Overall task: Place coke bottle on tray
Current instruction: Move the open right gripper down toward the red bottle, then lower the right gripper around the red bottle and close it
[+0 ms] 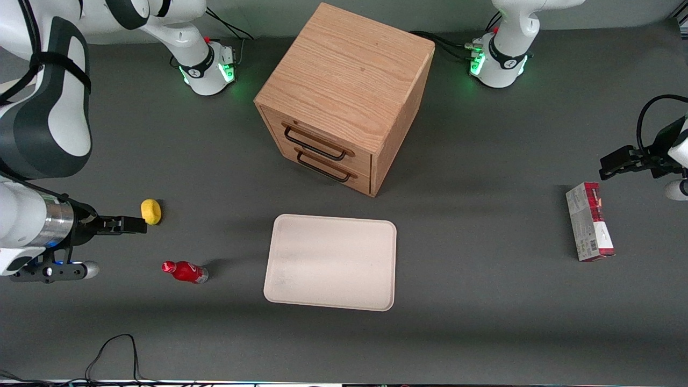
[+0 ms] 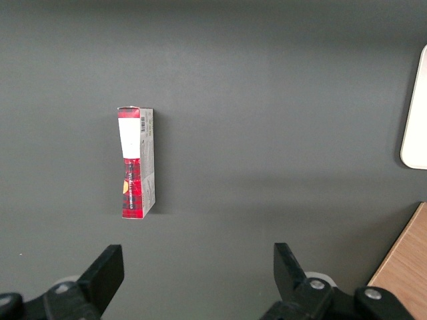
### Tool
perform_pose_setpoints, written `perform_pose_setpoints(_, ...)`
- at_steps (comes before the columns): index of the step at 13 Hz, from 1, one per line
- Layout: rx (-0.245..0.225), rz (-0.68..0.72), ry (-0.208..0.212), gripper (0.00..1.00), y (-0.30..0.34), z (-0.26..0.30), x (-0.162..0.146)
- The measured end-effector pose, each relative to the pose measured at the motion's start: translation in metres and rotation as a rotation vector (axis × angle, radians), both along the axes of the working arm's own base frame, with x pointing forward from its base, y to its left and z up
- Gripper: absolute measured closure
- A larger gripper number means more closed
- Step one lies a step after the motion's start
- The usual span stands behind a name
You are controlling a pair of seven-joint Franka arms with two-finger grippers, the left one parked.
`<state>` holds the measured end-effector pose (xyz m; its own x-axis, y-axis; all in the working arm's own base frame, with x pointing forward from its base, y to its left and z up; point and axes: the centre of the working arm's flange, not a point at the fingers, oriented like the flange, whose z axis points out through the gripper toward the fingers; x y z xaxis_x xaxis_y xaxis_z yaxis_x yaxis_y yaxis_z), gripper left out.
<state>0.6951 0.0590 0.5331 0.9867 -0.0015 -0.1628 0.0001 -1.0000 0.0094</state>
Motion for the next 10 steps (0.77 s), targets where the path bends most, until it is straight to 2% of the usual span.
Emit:
perform_pose_setpoints(2, 0.000, -0.002, -0.009, 0.00, -0.001, 0.013, -0.003)
perform_pose_setpoints(5, -0.003, -0.017, 0.012, 0.00, -0.011, 0.003, -0.002)
perform_pose_setpoints(10, 0.003, -0.028, -0.039, 0.00, -0.016, -0.085, 0.029)
